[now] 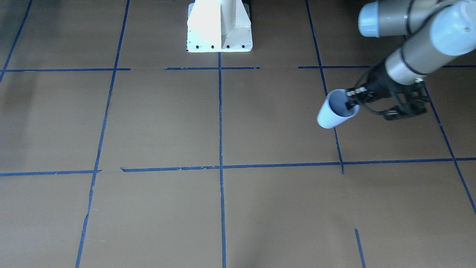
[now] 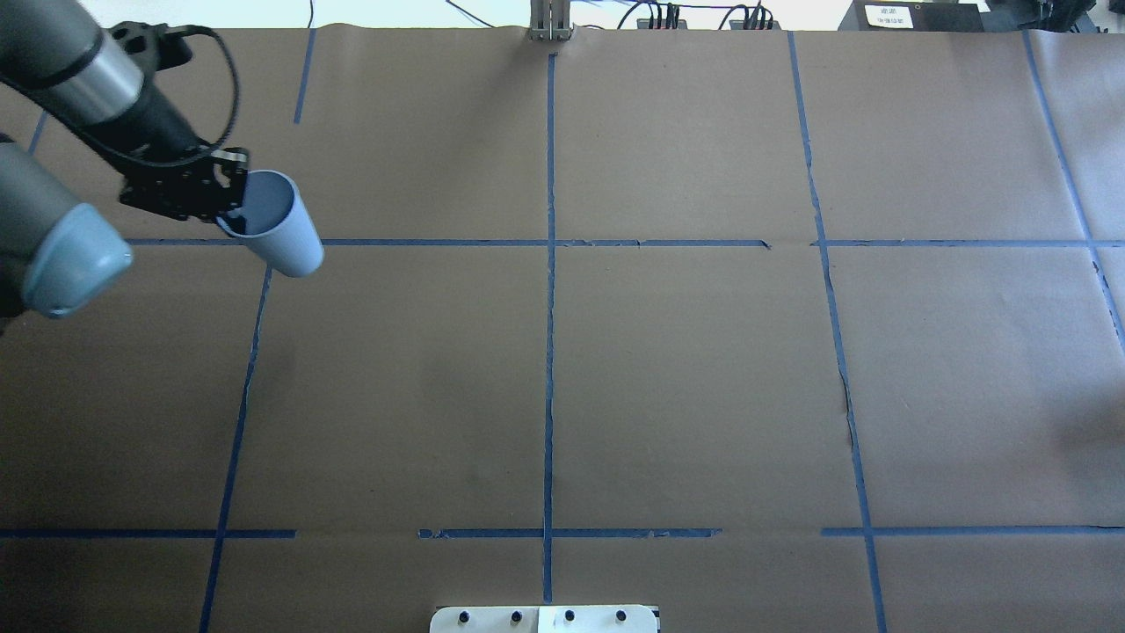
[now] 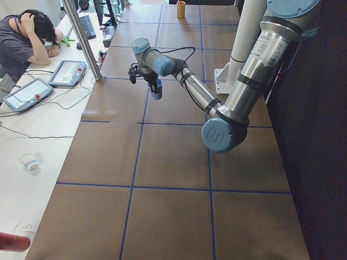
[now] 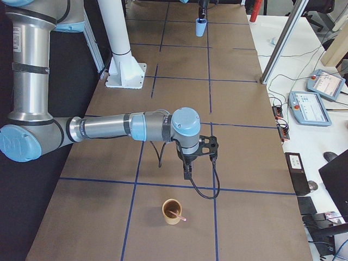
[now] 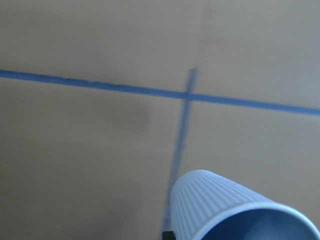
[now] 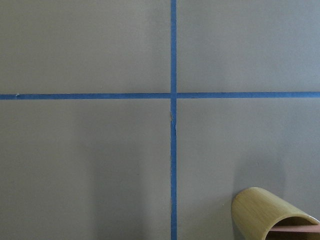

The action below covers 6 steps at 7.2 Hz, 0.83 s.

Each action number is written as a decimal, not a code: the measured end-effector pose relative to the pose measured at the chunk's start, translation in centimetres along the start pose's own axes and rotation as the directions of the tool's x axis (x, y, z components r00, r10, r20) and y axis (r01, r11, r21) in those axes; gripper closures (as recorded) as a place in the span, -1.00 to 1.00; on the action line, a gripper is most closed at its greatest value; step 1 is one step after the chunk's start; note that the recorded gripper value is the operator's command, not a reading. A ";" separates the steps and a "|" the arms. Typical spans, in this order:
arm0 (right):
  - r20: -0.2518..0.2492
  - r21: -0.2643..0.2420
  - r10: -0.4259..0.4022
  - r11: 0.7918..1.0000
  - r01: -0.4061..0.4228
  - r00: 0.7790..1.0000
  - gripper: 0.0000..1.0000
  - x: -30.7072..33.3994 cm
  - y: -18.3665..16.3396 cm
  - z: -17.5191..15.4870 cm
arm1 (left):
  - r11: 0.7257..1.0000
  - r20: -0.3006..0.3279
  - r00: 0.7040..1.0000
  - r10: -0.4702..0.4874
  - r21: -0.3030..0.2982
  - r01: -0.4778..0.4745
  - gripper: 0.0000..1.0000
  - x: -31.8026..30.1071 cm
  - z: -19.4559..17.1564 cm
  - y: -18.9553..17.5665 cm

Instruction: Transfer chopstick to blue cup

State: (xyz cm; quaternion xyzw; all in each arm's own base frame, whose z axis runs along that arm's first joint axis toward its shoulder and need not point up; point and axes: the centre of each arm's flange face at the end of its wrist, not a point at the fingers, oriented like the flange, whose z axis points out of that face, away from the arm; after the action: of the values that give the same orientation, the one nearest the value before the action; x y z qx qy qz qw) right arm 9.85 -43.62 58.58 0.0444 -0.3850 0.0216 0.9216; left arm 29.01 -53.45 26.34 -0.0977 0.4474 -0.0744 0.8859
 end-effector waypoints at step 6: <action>0.005 0.007 -0.003 1.000 0.003 1.000 -1.00 -0.4 -0.4 -0.3 | 0.993 -0.033 0.997 -0.068 0.093 0.071 0.99 24.1 13.9 4.7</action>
State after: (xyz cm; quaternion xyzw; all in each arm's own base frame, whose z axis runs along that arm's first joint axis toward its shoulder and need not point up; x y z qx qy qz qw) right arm 9.86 -44.03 58.08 0.0484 -0.3871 0.0213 0.9205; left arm 54.68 -52.70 14.52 -0.0702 0.4529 -0.1275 0.8796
